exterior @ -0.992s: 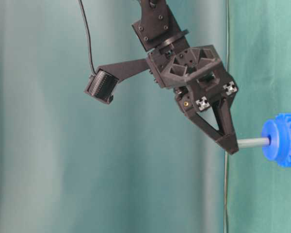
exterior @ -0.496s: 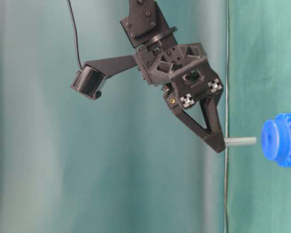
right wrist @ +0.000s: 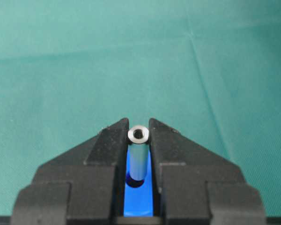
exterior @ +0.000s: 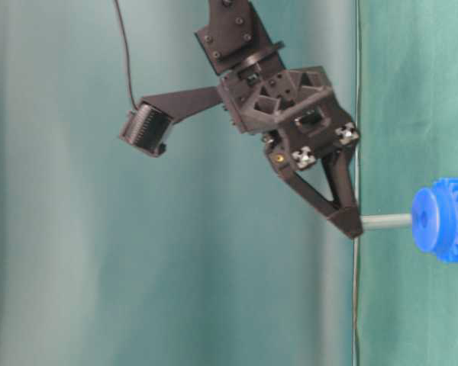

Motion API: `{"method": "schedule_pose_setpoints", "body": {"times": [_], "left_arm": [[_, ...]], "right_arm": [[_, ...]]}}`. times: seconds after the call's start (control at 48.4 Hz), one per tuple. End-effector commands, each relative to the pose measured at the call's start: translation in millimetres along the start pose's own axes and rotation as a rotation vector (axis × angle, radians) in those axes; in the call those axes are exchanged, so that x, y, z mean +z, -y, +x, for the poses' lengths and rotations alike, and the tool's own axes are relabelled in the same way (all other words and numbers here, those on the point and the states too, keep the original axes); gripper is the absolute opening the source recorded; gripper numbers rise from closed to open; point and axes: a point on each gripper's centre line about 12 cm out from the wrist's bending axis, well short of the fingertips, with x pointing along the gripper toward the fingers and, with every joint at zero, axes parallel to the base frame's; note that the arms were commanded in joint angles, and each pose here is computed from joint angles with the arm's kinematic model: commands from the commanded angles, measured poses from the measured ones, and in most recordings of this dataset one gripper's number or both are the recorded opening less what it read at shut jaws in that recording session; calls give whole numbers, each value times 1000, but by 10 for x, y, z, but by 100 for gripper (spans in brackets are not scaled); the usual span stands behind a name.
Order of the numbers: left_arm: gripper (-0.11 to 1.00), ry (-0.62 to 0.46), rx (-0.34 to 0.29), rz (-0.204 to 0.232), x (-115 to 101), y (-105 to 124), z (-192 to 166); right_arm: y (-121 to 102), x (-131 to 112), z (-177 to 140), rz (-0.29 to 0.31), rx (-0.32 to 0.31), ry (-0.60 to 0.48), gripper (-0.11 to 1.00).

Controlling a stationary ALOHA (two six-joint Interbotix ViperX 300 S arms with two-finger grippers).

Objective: Insert the shaft placed at a random location into the center hole of the small gear at another random location.
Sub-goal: 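Hold the shaft seated in the gear hole with the right gripper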

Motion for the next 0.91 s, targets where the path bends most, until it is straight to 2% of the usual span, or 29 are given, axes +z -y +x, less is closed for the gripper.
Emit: {"method": "schedule_pose_setpoints", "body": {"times": [0.0, 0.579, 0.889], "left_arm": [[0, 20, -2, 1, 70, 3, 16], [0, 20, -2, 5, 70, 3, 16], [0, 18, -2, 5, 69, 3, 16]], "right_arm": [[-20, 99, 1, 16, 3, 38, 13], [-58, -221, 169, 24, 2, -25, 13], [-65, -227, 176, 20, 4, -27, 13]]}}
